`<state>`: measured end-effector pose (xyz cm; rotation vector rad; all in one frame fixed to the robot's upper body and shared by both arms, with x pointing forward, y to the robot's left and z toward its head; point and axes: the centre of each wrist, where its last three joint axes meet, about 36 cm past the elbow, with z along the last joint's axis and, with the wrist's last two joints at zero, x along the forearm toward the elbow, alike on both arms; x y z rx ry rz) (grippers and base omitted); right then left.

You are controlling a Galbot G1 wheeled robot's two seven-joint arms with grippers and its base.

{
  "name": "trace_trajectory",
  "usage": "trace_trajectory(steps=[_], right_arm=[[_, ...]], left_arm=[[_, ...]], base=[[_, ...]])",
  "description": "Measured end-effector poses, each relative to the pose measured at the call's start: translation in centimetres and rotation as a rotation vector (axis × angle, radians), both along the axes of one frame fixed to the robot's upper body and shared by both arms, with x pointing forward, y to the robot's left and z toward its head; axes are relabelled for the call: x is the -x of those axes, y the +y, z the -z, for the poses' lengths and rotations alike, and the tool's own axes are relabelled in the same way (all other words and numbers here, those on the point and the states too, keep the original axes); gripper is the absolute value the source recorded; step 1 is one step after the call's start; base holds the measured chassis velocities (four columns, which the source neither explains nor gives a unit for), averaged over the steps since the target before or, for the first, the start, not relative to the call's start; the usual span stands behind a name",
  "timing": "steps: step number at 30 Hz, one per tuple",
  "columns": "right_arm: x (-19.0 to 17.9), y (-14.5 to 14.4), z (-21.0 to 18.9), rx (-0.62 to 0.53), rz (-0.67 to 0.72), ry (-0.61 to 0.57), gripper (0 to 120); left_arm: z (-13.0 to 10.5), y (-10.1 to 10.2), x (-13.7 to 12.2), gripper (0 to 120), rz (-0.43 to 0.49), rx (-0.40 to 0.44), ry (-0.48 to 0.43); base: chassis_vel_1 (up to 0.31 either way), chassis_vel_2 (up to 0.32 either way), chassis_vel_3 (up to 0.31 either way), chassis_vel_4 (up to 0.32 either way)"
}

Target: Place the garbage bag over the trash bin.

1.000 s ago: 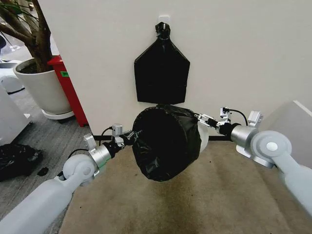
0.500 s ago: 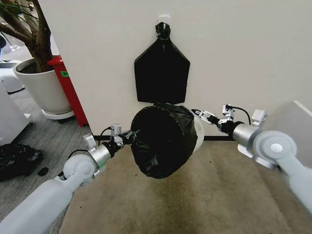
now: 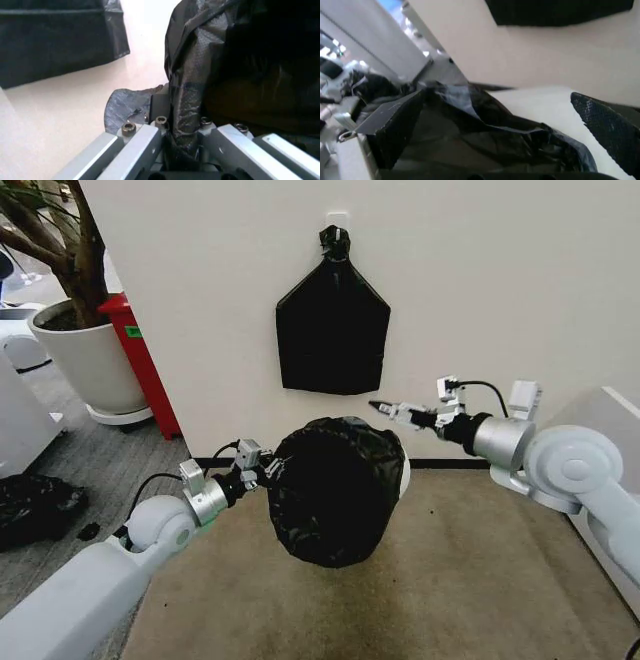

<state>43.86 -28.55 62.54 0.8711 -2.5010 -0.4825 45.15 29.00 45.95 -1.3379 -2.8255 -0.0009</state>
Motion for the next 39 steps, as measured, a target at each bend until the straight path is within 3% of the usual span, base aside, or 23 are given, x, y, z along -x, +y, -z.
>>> trace_trajectory(steps=[4,13,34,39], right_arm=[[-0.1,-0.2,0.7,0.043,-0.039,0.05,100],[0.3,-0.2,2.7,0.071,-0.049,0.106,100],[-1.9,-1.2,5.5,0.089,0.049,0.156,100],[-1.5,-1.3,3.6,0.035,0.074,0.119,100]], left_arm=[[-0.4,0.4,0.2,0,0.03,-0.049,-0.061],[-0.8,0.0,0.9,0,0.062,-0.065,-0.098],[-1.0,-0.2,1.9,0,0.107,-0.055,-0.099],[-0.6,-0.4,1.8,0,0.059,0.01,-0.031]], base=[[0.0,0.0,0.0,0.0],[0.0,0.0,0.0,0.0],[0.0,0.0,0.0,0.0],[0.0,0.0,0.0,0.0]])
